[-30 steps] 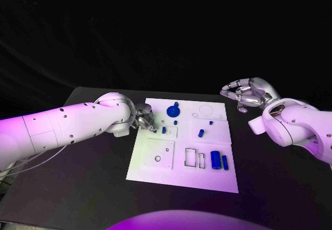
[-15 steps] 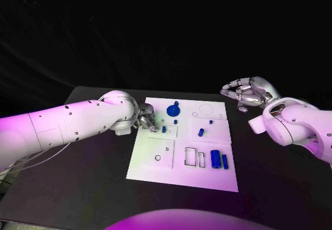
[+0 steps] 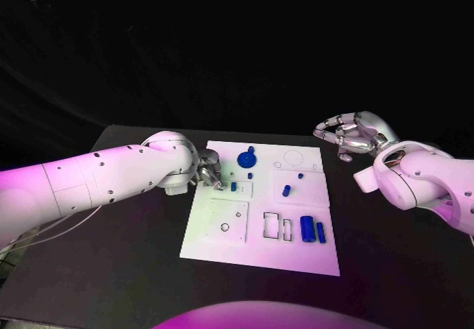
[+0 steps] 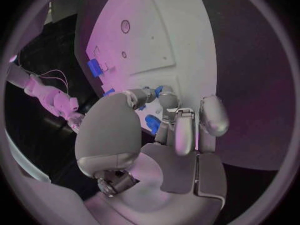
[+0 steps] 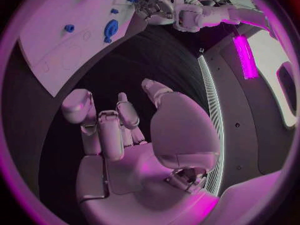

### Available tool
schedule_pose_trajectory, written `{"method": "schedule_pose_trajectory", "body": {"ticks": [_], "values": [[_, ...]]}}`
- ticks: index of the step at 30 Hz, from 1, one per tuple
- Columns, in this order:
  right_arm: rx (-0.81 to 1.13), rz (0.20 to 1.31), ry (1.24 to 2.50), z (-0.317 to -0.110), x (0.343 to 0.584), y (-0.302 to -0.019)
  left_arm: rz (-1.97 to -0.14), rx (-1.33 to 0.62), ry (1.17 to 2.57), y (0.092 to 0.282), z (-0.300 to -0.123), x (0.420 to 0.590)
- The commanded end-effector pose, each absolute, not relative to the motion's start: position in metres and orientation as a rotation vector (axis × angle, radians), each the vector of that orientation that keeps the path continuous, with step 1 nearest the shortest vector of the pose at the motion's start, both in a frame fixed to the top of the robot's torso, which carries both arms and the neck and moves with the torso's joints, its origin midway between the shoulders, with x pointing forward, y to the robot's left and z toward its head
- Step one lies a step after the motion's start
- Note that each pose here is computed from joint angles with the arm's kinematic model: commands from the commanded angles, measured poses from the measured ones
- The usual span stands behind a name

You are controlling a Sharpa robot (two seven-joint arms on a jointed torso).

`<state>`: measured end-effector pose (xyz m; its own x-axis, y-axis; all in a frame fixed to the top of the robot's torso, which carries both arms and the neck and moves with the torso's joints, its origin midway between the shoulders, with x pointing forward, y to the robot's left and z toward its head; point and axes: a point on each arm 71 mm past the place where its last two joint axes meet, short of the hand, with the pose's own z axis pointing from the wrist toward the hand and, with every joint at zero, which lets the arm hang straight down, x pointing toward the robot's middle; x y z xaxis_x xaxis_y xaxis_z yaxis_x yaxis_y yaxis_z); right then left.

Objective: Assemble the parts on the task board

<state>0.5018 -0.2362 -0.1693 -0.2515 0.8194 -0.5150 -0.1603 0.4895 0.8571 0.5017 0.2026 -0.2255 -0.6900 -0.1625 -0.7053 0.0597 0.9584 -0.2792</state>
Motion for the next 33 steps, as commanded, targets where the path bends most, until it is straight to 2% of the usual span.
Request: {"method": "schedule_pose_trajectory", "body": {"ticks": [1, 16, 33], "values": [[0.58, 1.047, 1.562, -0.1698, 0.5012, -0.2349, -0.378, -0.126, 2.298, 0.2005, -0.2304, 0.5006], [0.582, 1.045, 1.564, -0.17, 0.501, -0.236, -0.428, -0.189, 2.333, 0.2049, -0.227, 0.4986], [0.581, 1.048, 1.573, -0.1708, 0.5013, -0.2348, -0.391, -0.175, 2.342, 0.2053, -0.224, 0.5049]]}}
